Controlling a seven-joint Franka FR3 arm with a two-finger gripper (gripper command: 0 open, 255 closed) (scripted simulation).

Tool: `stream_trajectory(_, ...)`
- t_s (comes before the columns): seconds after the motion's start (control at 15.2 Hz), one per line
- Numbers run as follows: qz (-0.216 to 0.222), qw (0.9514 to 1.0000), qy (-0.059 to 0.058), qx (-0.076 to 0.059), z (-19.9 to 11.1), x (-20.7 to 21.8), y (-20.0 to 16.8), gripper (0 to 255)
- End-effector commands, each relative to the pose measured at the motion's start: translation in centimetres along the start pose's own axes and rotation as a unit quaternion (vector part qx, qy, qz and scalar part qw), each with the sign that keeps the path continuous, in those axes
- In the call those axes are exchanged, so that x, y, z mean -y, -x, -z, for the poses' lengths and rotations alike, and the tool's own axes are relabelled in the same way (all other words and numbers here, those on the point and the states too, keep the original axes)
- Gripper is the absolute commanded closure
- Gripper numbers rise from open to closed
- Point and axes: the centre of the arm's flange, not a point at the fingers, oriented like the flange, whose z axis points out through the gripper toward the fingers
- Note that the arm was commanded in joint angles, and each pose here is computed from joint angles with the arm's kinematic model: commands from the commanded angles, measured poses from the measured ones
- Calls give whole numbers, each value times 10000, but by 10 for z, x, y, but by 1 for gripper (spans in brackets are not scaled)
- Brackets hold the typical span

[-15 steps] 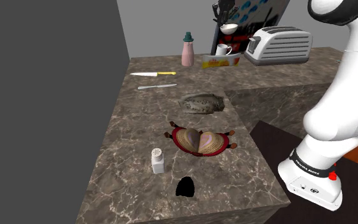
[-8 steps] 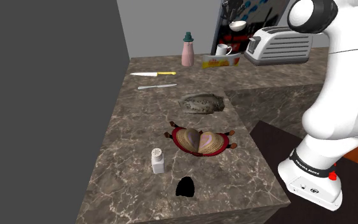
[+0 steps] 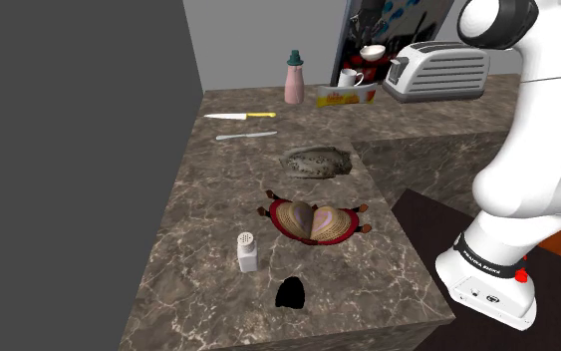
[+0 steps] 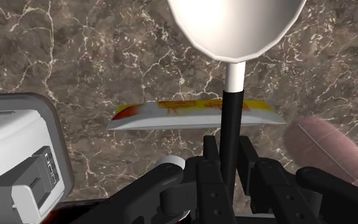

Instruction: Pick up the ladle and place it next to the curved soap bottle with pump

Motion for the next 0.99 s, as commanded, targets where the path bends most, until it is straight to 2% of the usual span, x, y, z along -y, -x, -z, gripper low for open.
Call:
stream_trajectory(0.0,0,10000,-1,-4,-10,0,1,255)
stream_trajectory(0.92,0,10000,-1,-4,-83,-7,9,255)
